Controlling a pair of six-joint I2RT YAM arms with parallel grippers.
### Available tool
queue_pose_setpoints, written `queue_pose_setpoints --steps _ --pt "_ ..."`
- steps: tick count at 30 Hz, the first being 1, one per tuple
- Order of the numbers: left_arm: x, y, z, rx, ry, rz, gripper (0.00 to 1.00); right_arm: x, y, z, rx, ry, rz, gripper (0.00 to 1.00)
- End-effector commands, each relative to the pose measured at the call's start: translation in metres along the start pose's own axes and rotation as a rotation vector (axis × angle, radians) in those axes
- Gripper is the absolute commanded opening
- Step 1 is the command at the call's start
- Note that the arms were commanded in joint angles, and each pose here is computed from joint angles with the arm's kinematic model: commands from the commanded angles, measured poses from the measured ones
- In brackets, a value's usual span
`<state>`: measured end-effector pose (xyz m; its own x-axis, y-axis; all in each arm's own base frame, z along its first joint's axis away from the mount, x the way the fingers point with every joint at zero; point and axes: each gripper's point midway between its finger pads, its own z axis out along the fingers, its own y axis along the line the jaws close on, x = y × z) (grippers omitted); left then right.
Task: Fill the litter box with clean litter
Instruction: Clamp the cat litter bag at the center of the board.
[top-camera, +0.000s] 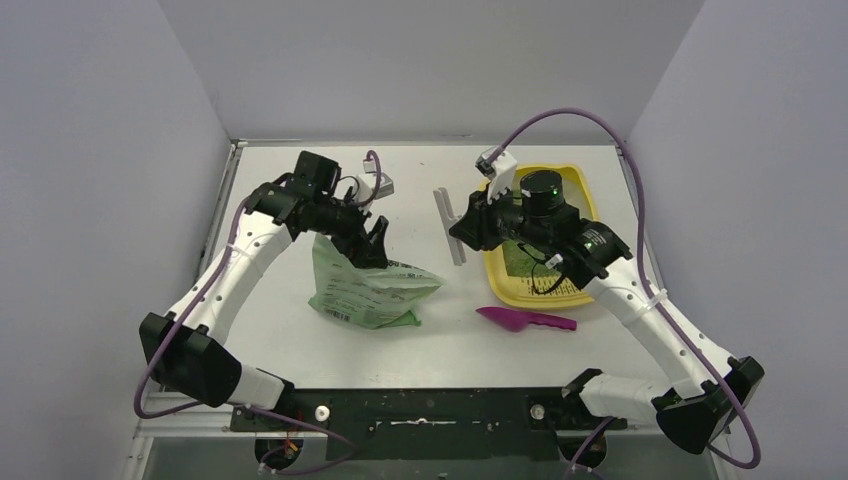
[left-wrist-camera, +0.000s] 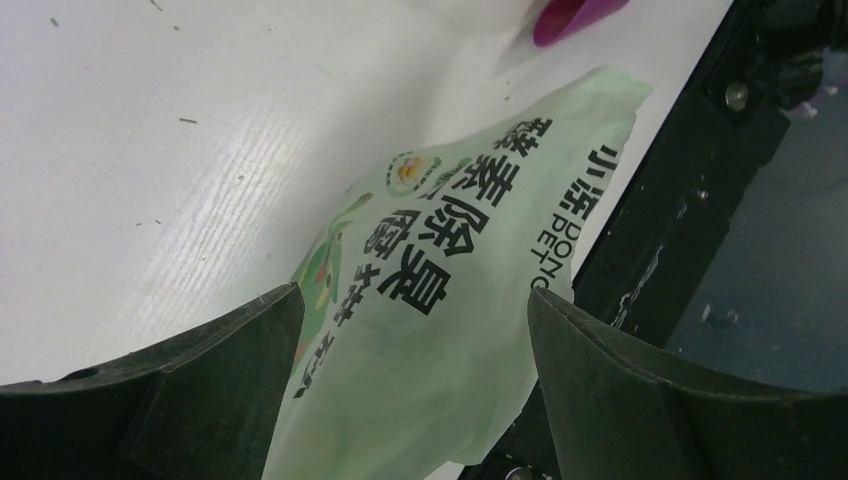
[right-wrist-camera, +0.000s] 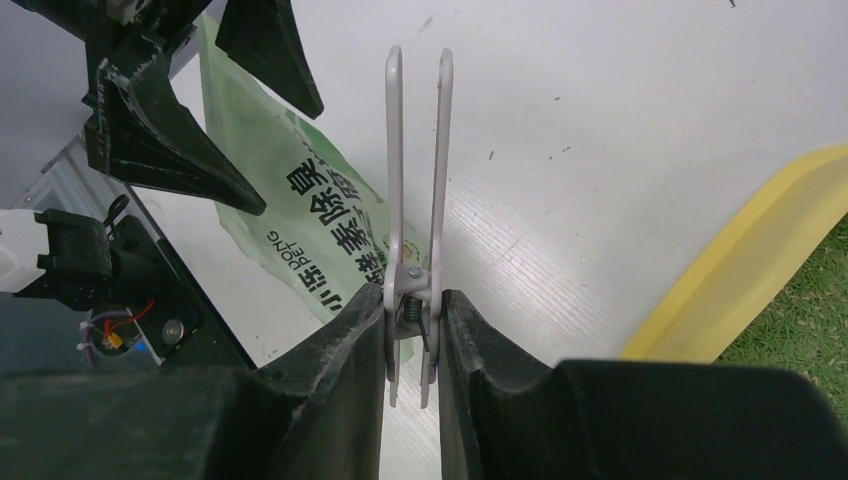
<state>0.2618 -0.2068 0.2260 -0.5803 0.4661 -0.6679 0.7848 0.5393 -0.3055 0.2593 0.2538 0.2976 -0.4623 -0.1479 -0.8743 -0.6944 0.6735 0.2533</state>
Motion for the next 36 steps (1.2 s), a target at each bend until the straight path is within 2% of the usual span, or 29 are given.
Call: queue_pose_setpoints --steps 1,8,14,17,22,25,30,36 --pt "0.015 -0.012 -0.005 0.065 0.055 0.117 0.81 -0.012 0.011 -0.008 -0.092 -0.039 -0.022 0.00" --pt "0.052 0.008 0.005 -0.002 0.207 0.092 0.79 -0.002 0.012 0.001 -0.138 0.008 -0.018 0.00" --pt "0.071 0.029 0.014 -0.120 0.261 0.099 0.75 0.015 0.021 0.016 -0.241 0.080 -0.009 0.00" --pt "0.073 0.034 0.017 -0.154 0.273 0.122 0.66 0.021 0.022 0.024 -0.271 0.105 -0.015 0.00" --pt "0.077 0.033 0.018 -0.164 0.285 0.129 0.32 0.026 0.021 0.041 -0.307 0.133 -0.016 0.00" --pt "0.078 0.032 0.017 -0.168 0.276 0.134 0.16 0.029 0.025 0.049 -0.348 0.145 -0.021 0.00" --pt "0.077 0.031 0.012 -0.186 0.247 0.152 0.08 0.025 0.033 0.060 -0.408 0.124 -0.043 0.00" --pt "0.072 0.029 0.008 -0.194 0.215 0.160 0.06 0.017 0.045 0.067 -0.449 0.042 -0.040 0.00"
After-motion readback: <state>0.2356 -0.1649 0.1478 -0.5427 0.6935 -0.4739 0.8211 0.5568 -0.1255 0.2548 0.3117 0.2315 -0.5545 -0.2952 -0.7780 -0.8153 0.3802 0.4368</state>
